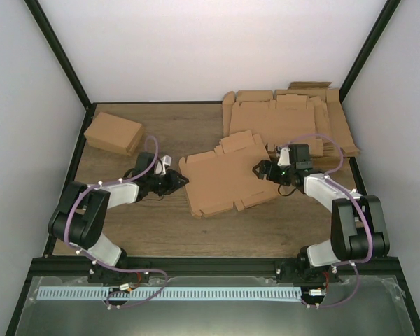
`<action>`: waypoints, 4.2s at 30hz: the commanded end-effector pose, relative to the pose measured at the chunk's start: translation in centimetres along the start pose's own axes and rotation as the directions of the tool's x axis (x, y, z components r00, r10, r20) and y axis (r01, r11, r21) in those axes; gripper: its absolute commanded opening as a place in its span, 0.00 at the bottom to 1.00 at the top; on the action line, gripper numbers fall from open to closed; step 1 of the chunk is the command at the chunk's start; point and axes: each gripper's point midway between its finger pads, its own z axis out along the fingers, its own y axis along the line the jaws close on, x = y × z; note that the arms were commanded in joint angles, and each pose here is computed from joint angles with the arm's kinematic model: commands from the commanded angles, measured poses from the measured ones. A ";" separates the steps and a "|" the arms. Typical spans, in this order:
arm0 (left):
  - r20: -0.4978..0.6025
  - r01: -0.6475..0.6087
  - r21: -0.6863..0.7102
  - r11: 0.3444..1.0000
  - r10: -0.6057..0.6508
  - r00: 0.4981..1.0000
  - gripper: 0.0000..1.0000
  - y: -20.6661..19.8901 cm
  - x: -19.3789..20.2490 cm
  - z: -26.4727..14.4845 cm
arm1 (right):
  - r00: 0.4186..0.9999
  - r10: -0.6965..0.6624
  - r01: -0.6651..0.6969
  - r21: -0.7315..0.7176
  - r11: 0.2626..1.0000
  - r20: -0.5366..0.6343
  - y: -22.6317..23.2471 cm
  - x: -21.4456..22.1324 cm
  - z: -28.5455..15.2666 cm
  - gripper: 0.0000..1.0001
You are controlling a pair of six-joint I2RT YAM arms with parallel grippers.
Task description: Fold the paper box
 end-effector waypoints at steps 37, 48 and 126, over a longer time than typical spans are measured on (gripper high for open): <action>0.107 -0.062 -0.048 0.997 0.067 0.992 0.04 -1.4 -1.8 -2.4 | 0.994 -0.106 0.106 0.001 0.994 0.038 3.2 -1.1 -0.7 0.91; 0.149 -0.056 -0.136 0.989 0.076 0.986 0.04 1.0 -2.3 -5.5 | 0.994 -0.105 0.106 -0.019 0.994 0.032 3.4 -0.9 -0.5 0.91; 0.042 0.055 -0.112 0.992 -0.050 0.998 0.52 7.5 1.3 -3.4 | 0.979 -0.101 0.084 -0.104 0.991 -0.176 3.8 2.6 5.4 0.77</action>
